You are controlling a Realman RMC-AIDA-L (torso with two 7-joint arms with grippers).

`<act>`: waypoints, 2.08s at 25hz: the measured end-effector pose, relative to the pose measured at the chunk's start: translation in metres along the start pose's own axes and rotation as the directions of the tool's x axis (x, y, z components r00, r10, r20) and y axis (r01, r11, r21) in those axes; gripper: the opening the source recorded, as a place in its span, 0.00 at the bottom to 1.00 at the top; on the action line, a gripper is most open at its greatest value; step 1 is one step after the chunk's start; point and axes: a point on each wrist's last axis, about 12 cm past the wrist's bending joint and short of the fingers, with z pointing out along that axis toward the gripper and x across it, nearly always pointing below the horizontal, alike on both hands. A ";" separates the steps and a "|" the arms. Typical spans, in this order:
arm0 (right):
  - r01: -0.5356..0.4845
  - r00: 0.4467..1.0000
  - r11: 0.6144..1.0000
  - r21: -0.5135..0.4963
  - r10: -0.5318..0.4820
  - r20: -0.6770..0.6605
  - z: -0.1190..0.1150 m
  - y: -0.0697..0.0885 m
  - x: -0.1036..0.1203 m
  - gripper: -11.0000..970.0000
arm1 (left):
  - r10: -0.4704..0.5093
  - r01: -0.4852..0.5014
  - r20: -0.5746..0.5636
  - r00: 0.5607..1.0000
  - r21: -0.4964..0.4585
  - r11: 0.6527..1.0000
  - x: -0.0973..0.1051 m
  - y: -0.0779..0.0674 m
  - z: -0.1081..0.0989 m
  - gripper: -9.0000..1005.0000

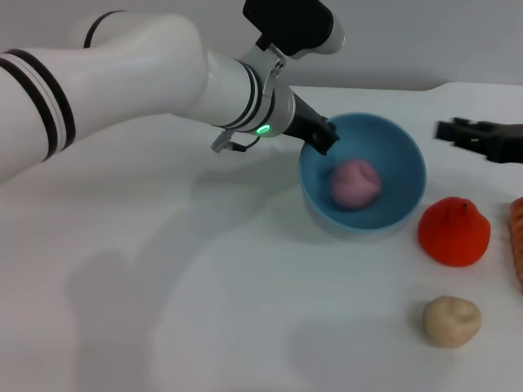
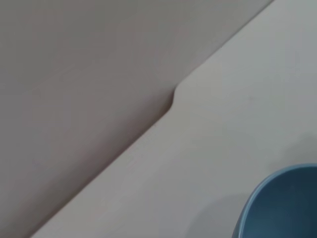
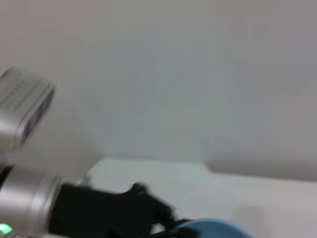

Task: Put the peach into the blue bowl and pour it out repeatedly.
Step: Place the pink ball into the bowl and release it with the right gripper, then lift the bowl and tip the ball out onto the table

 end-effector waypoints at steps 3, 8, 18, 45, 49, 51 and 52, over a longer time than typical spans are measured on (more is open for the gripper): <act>-0.040 0.994 0.998 0.052 0.034 0.108 -0.024 -0.010 0.014 0.43 | -0.003 0.003 0.024 1.000 -0.023 1.000 0.001 0.004 0.000 0.01; -0.160 0.933 0.980 0.117 0.112 0.343 -0.079 -0.020 0.051 0.43 | 0.080 -0.067 0.144 0.986 -0.091 0.994 -0.017 0.008 -0.008 0.01; -0.298 0.869 0.923 0.243 0.157 0.469 -0.119 -0.012 0.145 0.41 | 0.531 -0.436 0.322 0.784 -0.324 0.840 -0.039 -0.026 -0.008 0.01; -0.348 0.853 0.895 0.278 0.179 0.490 -0.121 -0.015 0.154 0.38 | 0.989 -0.701 0.102 0.103 -0.698 0.145 0.031 -0.087 -0.019 0.01; -0.341 0.856 0.898 0.280 0.174 0.486 -0.121 -0.016 0.153 0.37 | 0.993 -0.665 0.096 0.067 -0.738 0.116 0.035 -0.096 -0.025 0.01; -0.335 0.858 0.900 0.279 0.169 0.485 -0.121 -0.017 0.150 0.37 | 0.994 -0.660 0.092 0.062 -0.743 0.110 0.035 -0.097 -0.026 0.01; -0.333 0.859 0.901 0.278 0.167 0.485 -0.120 -0.017 0.149 0.37 | 0.994 -0.660 0.091 0.064 -0.743 0.110 0.036 -0.097 -0.026 0.01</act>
